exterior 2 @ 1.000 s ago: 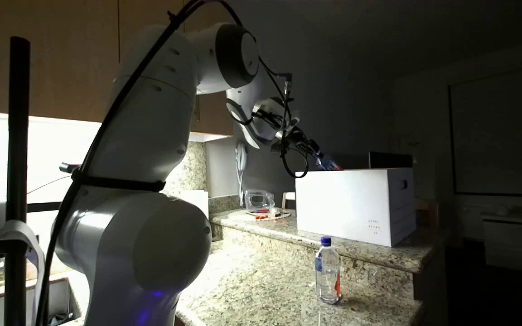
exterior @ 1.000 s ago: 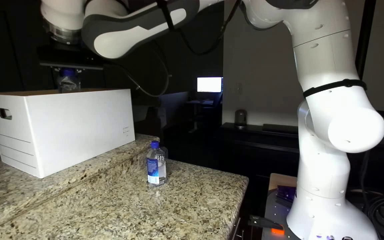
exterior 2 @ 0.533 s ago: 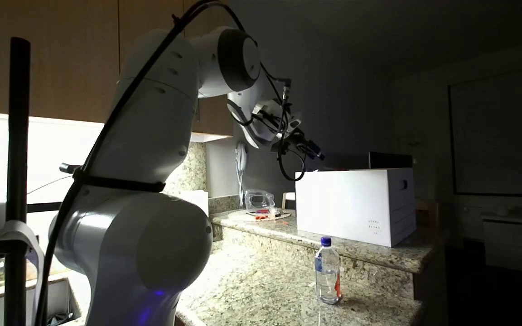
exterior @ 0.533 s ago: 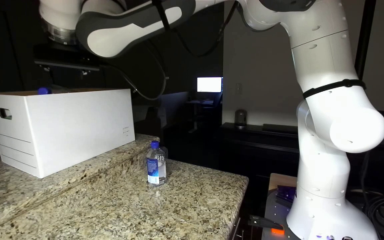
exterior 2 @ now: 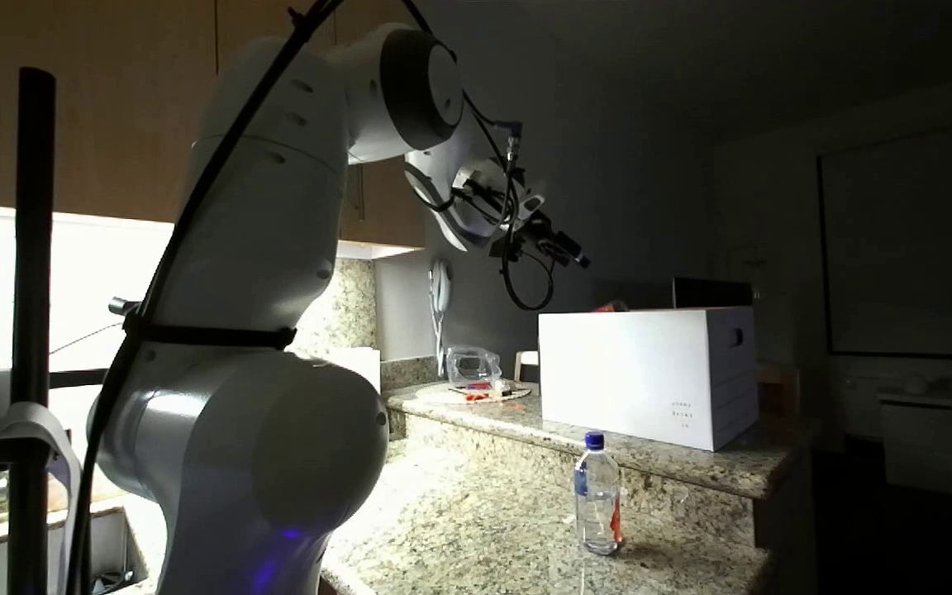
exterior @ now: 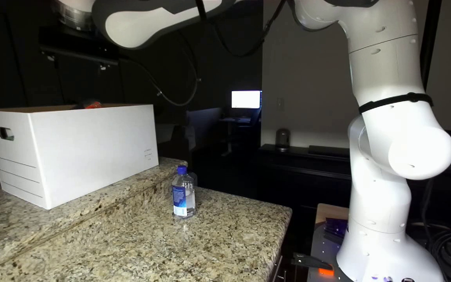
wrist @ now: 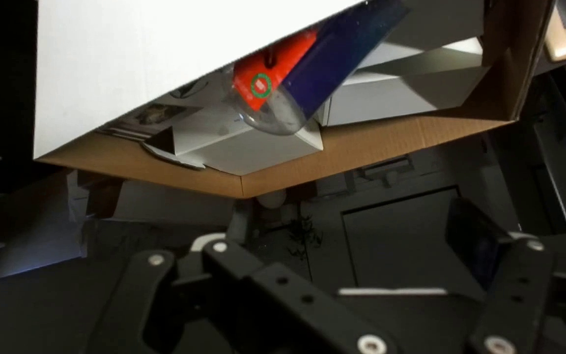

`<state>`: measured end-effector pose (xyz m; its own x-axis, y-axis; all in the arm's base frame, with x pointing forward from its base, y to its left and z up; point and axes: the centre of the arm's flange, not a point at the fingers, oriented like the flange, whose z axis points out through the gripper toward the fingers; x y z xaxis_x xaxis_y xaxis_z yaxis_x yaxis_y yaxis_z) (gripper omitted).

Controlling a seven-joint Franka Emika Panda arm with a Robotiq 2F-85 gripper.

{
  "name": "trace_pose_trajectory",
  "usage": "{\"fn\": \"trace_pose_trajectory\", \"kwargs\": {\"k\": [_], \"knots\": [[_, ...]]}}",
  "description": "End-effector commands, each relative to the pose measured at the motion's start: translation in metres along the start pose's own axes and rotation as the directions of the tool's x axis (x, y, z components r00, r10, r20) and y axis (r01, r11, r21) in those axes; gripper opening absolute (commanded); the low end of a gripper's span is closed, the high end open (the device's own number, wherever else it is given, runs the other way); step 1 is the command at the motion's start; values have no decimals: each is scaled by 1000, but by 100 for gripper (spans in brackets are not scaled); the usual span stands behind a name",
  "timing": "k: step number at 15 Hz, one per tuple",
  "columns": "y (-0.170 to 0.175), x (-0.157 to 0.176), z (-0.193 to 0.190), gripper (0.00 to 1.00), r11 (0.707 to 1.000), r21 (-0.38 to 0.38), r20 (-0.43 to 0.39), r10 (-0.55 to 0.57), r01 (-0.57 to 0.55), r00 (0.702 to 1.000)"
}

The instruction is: Put the left and right bottles in the box

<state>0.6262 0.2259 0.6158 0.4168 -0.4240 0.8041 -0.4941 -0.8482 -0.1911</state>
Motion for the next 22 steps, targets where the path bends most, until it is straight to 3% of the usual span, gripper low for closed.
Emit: {"fn": "trace_pose_trajectory", "kwargs": {"k": [1,5,12,15,22], "knots": [[27,6,-39,100,1000,7,40,7,-7,999],[65,-14,-57,100,1000,6,208,-21,20,978],[168,-83,-13,100,982,-138,510,-41,129,859],[201,-106,14,100,973,-158,582,-46,168,812],[246,-155,84,100,964,-162,670,-50,212,741]]}}
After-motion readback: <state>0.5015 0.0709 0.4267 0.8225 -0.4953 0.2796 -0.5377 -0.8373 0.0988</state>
